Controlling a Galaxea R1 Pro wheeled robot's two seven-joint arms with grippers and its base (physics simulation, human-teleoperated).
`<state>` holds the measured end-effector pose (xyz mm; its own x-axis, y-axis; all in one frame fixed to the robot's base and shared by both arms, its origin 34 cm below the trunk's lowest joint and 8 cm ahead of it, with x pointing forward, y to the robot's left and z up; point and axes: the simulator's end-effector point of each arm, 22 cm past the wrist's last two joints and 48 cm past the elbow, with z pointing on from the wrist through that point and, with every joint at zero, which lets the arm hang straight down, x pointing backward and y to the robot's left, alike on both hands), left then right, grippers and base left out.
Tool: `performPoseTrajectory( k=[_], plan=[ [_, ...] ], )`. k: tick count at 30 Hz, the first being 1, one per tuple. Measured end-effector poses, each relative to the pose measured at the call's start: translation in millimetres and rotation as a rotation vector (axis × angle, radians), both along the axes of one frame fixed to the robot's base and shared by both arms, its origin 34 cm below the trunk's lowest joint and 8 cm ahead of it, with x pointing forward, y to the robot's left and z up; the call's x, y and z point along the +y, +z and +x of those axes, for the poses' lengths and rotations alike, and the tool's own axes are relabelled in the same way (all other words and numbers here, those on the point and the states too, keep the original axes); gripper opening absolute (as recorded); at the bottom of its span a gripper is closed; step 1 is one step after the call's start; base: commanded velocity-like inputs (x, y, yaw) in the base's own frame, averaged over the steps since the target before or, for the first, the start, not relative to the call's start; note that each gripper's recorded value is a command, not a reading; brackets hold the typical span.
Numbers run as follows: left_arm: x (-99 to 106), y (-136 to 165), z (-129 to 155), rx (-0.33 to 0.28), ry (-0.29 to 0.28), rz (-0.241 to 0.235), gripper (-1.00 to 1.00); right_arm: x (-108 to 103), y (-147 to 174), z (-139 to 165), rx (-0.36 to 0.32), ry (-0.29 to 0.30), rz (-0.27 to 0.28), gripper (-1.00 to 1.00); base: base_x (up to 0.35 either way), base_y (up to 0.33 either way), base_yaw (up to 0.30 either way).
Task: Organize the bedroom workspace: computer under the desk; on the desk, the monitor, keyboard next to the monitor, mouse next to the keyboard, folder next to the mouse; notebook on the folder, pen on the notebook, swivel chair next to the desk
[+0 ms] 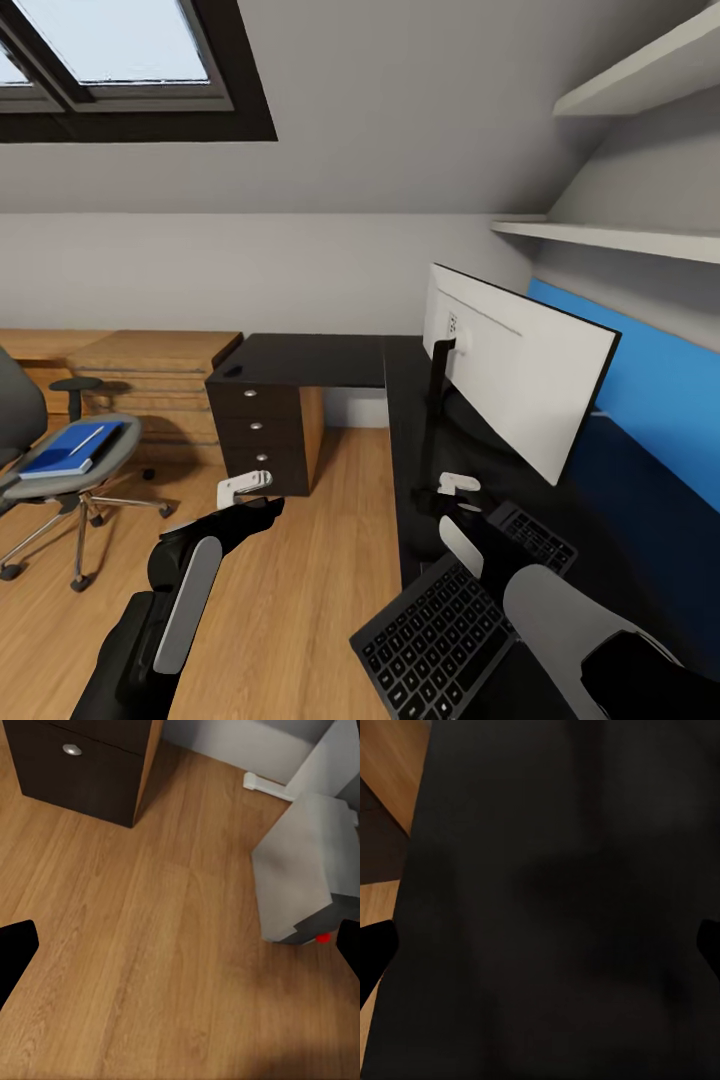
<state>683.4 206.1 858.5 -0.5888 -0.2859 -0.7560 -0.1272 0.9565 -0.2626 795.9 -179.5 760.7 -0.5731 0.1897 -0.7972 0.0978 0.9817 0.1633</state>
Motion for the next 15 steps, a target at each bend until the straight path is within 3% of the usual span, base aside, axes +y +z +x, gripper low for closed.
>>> performPoseTrajectory(
  k=[6, 15],
  plan=[
    [-0.1, -5.1, -0.3, 0.000, 0.000, 0.000, 1.00, 0.9, -7.7, -2.2, 0.016, 0.004, -0.001, 1.00, 0.000, 0.000, 0.000],
    [-0.8, -5.1, -0.3, 0.000, -0.001, -0.001, 1.00, 5.6, -24.2, -16.6, 0.122, 0.032, 0.002, 1.00, 0.000, 0.000, 0.000]
  ],
)
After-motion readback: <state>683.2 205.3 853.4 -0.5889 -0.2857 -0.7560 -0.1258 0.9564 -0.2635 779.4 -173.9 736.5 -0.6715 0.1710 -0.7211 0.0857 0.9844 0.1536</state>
